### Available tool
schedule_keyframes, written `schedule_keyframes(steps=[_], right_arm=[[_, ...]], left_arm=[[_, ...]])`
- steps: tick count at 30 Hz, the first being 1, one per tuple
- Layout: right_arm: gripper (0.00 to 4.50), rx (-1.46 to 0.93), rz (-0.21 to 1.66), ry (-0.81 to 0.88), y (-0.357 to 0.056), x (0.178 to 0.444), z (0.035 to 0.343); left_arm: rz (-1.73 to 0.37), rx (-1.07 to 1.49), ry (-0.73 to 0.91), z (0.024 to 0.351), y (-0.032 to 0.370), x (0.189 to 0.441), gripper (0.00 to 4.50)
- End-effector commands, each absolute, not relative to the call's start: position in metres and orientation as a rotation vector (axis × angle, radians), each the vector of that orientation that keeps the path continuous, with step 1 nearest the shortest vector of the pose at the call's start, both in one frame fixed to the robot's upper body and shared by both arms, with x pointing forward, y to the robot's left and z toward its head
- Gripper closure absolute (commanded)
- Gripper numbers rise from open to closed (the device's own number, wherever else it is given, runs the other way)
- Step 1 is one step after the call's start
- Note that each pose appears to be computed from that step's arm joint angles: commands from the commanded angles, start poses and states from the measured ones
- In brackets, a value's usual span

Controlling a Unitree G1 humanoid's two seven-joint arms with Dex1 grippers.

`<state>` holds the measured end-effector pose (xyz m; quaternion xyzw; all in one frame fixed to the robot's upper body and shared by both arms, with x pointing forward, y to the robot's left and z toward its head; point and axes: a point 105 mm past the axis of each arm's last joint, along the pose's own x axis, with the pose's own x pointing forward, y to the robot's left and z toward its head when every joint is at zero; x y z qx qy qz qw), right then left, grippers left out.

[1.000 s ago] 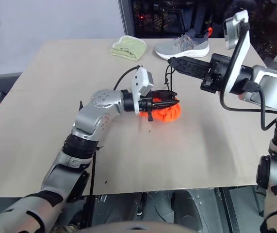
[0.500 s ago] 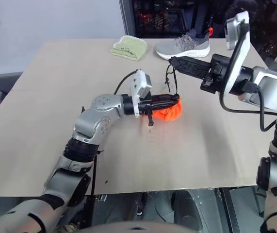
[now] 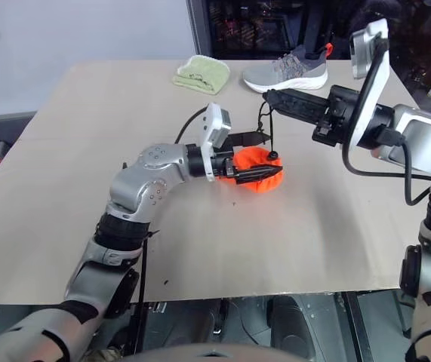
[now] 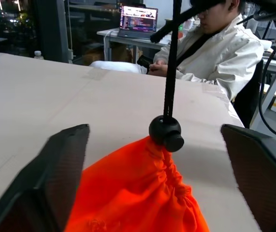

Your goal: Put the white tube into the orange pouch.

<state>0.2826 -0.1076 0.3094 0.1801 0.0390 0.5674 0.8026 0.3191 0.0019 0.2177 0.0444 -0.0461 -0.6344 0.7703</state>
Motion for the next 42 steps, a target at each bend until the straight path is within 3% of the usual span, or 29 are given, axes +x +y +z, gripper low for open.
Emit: schedule_keyframes(steps=[1,4,10,12,22,23,24,28,29,37,42], right_arm=[[4.50,0.362,1.231,0.032,-0.110,0.276,0.319],[4.50,0.360,1.234,0.031,-0.110,0.275,0.320],[4.50,0.359,1.235,0.025,-0.110,0.274,0.320],[4.50,0.364,1.235,0.017,-0.110,0.273,0.322],[4.50,0.415,1.238,-0.038,-0.113,0.274,0.336],[4.50,0.420,1.238,-0.042,-0.114,0.274,0.338],[4.50,0.425,1.239,-0.047,-0.114,0.274,0.339],[4.50,0.446,1.237,-0.067,-0.116,0.275,0.345],[4.50,0.450,1.234,-0.072,-0.117,0.275,0.346],[4.50,0.421,1.201,-0.038,-0.120,0.275,0.337],[4.50,0.313,1.090,0.079,-0.134,0.280,0.300]], left_arm=[[-1.402,0.115,-0.196,0.242,-0.009,0.313,0.02],[-1.404,0.118,-0.196,0.240,-0.013,0.314,0.76],[-1.411,0.113,-0.190,0.235,-0.018,0.314,3.75],[-1.414,0.119,-0.181,0.230,-0.018,0.313,4.42],[-1.373,0.160,-0.079,0.194,-0.008,0.316,4.42],[-1.371,0.159,-0.076,0.192,-0.007,0.316,3.90],[-1.366,0.158,-0.071,0.190,-0.007,0.316,3.72],[-1.350,0.161,-0.036,0.177,-0.004,0.317,1.63],[-1.348,0.167,-0.024,0.173,-0.003,0.316,1.37],[-1.313,0.112,-0.087,0.189,0.001,0.319,1.37],[-1.258,0.123,-0.126,0.203,0.020,0.323,1.37]])
